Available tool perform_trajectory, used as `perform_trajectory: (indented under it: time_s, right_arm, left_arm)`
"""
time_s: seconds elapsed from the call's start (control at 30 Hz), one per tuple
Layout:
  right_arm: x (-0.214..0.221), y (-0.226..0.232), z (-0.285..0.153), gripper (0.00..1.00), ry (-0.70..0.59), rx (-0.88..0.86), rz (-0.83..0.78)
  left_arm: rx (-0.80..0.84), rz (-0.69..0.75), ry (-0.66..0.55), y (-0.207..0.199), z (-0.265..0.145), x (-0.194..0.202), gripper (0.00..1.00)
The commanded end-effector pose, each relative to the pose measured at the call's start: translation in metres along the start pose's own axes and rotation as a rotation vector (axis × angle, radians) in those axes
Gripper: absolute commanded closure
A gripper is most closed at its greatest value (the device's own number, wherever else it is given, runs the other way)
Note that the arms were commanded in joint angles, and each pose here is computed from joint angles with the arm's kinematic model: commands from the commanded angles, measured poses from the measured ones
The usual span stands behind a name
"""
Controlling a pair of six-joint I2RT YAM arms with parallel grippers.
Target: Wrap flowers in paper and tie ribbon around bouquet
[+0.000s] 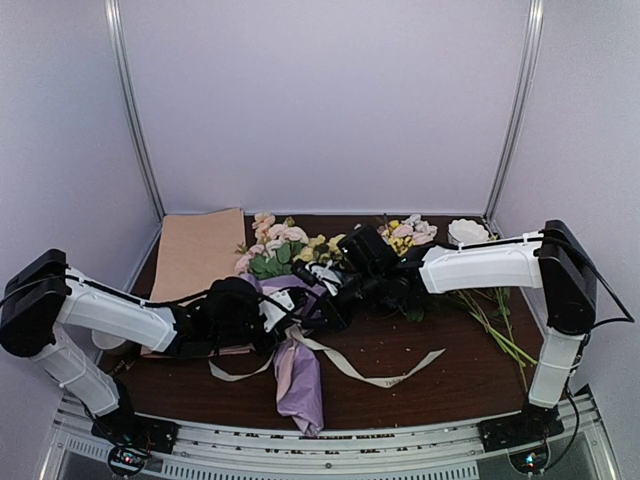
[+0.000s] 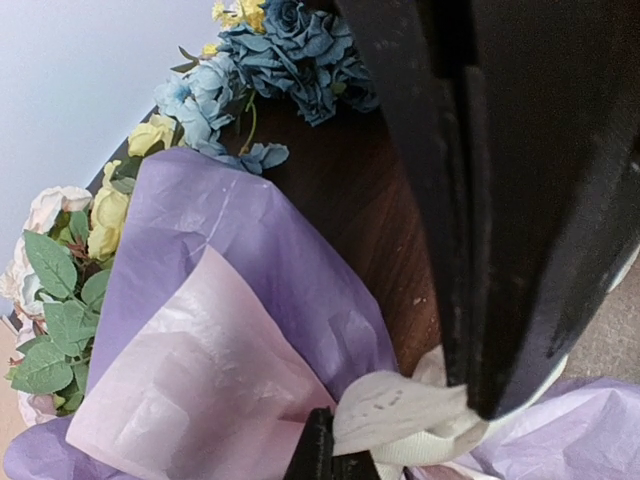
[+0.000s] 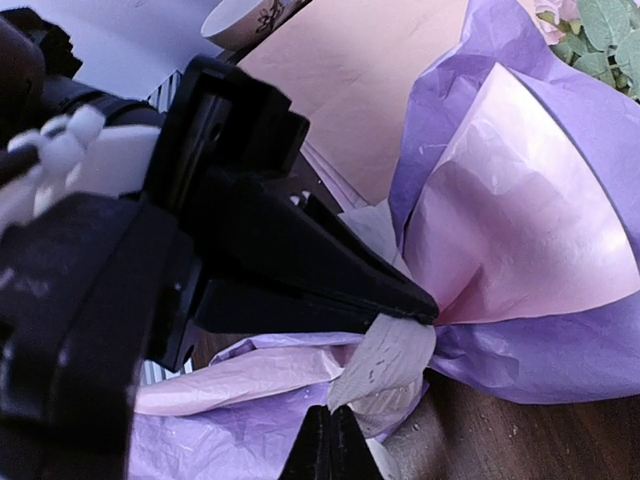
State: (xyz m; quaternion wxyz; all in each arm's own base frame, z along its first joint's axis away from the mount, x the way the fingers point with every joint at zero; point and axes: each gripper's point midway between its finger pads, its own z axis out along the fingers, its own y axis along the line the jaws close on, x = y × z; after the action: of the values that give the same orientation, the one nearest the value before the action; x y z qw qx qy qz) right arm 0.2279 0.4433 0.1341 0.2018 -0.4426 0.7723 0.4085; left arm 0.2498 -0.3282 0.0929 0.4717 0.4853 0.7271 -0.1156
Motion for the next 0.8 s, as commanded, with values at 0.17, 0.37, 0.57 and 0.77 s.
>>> perform_trajectory:
  time_s: [0.17,0.37,0.57,0.77]
  right_arm:
    - [-0.019,-0.025,-0.036,0.71,-0.052,-0.034,0.031]
    - [-0.04,-0.061,-0.038,0.68,-0.106,0.019,0.067]
    - [-0.03,-0.074,-0.003,0.75,-0.022,-0.004,0.076]
    - [-0.01,-0.048,0.021,0.78,0.078,-0.114,0.026]
  left_arm:
    - [-0.087,-0.041,-0.092,0.017,-0.002,-0.015,1.0]
    - [-0.094,-0.041,-0.134,0.018,-0.01,-0.02,1.0]
    - [-0.093,-0.041,-0.139,0.018,-0.012,-0.019,1.0]
    - [-0.092,-0.045,-0.143,0.018,-0.012,-0.02,1.0]
